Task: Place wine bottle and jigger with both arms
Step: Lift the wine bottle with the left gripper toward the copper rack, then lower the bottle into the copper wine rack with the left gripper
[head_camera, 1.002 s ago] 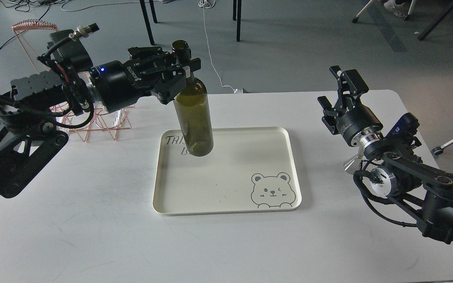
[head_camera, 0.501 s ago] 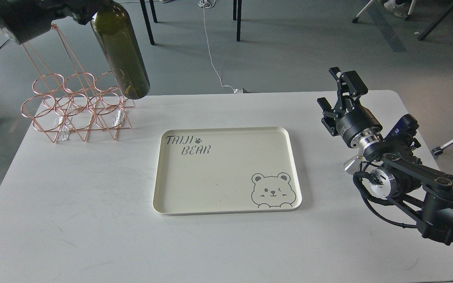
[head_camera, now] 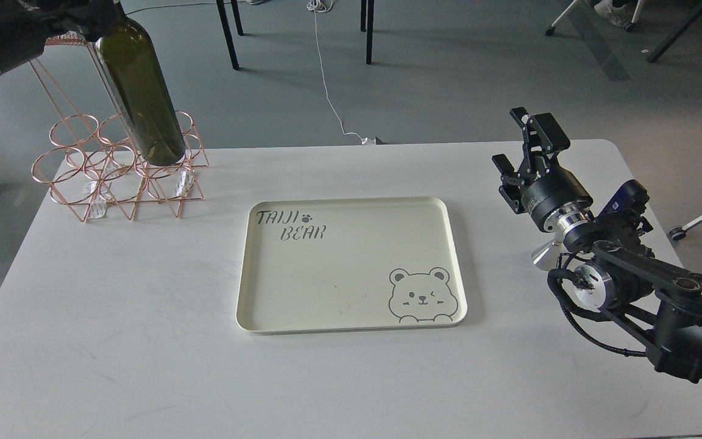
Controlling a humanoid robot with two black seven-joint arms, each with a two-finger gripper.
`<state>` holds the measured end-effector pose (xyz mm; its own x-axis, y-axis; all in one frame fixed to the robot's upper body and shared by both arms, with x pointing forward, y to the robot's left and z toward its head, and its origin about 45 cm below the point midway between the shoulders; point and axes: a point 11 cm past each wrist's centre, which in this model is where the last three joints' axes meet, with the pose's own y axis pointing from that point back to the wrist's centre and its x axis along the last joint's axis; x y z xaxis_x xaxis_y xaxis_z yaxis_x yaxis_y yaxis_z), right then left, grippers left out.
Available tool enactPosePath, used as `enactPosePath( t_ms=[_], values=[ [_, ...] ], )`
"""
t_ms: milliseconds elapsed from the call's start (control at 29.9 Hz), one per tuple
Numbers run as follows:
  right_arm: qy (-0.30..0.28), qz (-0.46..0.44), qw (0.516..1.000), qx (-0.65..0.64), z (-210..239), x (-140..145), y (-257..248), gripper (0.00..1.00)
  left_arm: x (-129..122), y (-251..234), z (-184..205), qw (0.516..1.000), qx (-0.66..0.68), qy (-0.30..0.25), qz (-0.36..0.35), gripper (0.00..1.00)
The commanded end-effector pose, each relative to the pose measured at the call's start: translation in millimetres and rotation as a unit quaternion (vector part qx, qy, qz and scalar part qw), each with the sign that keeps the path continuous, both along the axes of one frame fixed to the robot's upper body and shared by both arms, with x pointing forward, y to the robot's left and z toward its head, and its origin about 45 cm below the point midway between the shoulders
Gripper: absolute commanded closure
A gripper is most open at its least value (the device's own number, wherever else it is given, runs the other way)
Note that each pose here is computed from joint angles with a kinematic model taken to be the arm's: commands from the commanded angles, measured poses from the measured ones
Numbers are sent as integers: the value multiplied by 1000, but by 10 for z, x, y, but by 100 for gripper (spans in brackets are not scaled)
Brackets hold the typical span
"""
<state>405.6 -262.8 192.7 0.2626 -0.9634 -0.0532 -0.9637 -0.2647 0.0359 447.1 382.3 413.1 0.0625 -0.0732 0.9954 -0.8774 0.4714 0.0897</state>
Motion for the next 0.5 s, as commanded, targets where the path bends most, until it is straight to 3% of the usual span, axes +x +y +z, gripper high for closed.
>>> enactPosePath(
  t_ms=[0,468],
  values=[
    [1,-1,1000,0,-8,-5,-2,1,17,72,-36,1000,-2,4,11,84],
    [2,0,1000,-1,-20,-12,6,1,69,87,-138,1000,-12,14,20,84]
  ],
)
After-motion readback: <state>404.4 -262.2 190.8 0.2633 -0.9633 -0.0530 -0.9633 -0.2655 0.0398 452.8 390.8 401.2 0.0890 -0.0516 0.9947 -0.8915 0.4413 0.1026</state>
